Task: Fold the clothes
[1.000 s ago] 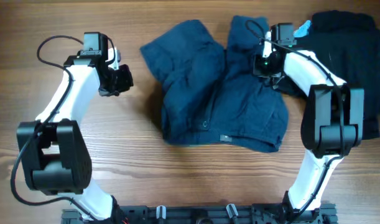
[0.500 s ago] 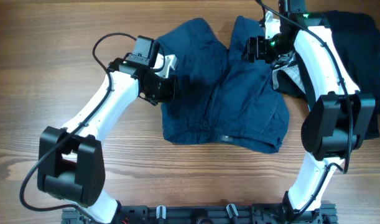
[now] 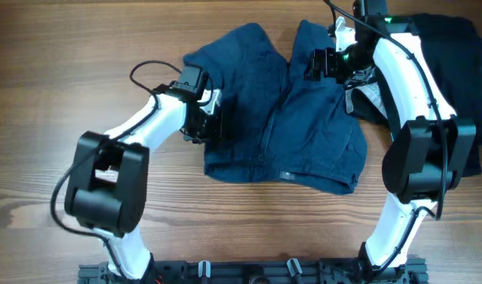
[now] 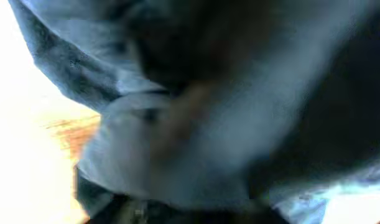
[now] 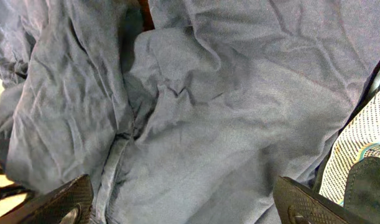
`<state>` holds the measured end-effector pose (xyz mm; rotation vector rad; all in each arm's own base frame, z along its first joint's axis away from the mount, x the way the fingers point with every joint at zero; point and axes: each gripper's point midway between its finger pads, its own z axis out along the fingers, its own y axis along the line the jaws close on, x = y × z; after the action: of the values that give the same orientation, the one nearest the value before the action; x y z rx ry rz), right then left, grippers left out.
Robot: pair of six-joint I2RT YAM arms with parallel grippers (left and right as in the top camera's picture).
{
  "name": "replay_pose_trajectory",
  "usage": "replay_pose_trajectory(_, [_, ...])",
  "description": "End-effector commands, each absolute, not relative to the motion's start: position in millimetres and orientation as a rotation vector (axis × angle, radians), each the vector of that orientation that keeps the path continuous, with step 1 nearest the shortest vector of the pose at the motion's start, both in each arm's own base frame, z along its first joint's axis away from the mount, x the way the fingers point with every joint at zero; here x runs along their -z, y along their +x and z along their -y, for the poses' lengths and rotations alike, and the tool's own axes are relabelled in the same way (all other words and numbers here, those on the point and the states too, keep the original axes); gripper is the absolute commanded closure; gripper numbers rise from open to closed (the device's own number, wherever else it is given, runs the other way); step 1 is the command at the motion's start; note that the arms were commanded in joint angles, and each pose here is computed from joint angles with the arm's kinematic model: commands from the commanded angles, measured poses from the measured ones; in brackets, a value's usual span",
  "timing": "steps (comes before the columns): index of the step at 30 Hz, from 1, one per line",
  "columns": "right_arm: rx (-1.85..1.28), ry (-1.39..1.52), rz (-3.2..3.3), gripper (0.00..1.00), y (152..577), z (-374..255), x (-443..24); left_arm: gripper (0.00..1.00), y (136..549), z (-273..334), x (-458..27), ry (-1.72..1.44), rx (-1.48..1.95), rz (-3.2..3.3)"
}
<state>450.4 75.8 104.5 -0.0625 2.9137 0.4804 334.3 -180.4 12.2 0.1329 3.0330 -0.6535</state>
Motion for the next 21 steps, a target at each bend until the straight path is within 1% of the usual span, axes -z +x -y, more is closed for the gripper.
replay_pose_trajectory(1, [-0.506,-0.093,-2.86,0.06,454.0,-79.1,-124.3,0.88,326.3,167.6,19.4,0.086,0.522,-3.118])
replay_pose_trajectory(2, [-0.506,-0.093,-2.859,0.07,454.4,-79.0,-124.4,0.96,327.7,159.3,26.1,0.035,0.441,-3.131])
replay_pose_trajectory(4, [-0.505,-0.093,-2.859,0.06,454.3,-78.9,-124.3,0.96,331.6,143.7,33.3,-0.024,0.291,-3.131])
replay_pose_trajectory(8, [-0.501,-0.093,-2.86,0.06,454.3,-78.5,-124.2,0.96,343.5,107.6,36.2,-0.037,-0.031,-3.075])
replay_pose_trajectory(10, [-0.501,-0.093,-2.861,0.06,454.0,-78.5,-124.0,0.96,353.5,77.6,33.3,-0.059,-0.261,-3.01])
replay_pose_trajectory(12, [-0.501,-0.092,-2.86,0.06,454.3,-78.5,-124.1,0.96,363.2,51.2,31.1,-0.111,-0.386,-2.96])
replay_pose_trajectory(15, [-0.501,-0.092,-2.861,0.06,454.1,-78.5,-124.0,0.96,380.4,20.7,32.6,-0.17,-0.417,-2.911])
replay_pose_trajectory(17, [-0.501,-0.092,-2.86,0.06,454.3,-78.5,-124.1,0.96,410.6,-20.9,22.2,-0.261,-0.494,-2.772])
replay_pose_trajectory(19, [-0.501,-0.092,-2.861,0.06,454.2,-78.5,-124.0,0.96,430.6,-57.2,10.6,-0.36,-0.561,-2.652])
replay_pose_trajectory(20, [-0.501,-0.093,-2.86,0.06,454.3,-78.5,-124.1,0.92,437.3,-76.8,5.2,-0.425,-0.583,-2.598])
replay_pose_trajectory(21, [-0.502,-0.093,-2.859,0.06,454.4,-78.6,-124.1,0.8,441.0,-93.3,1.5,-0.48,-0.587,-2.564])
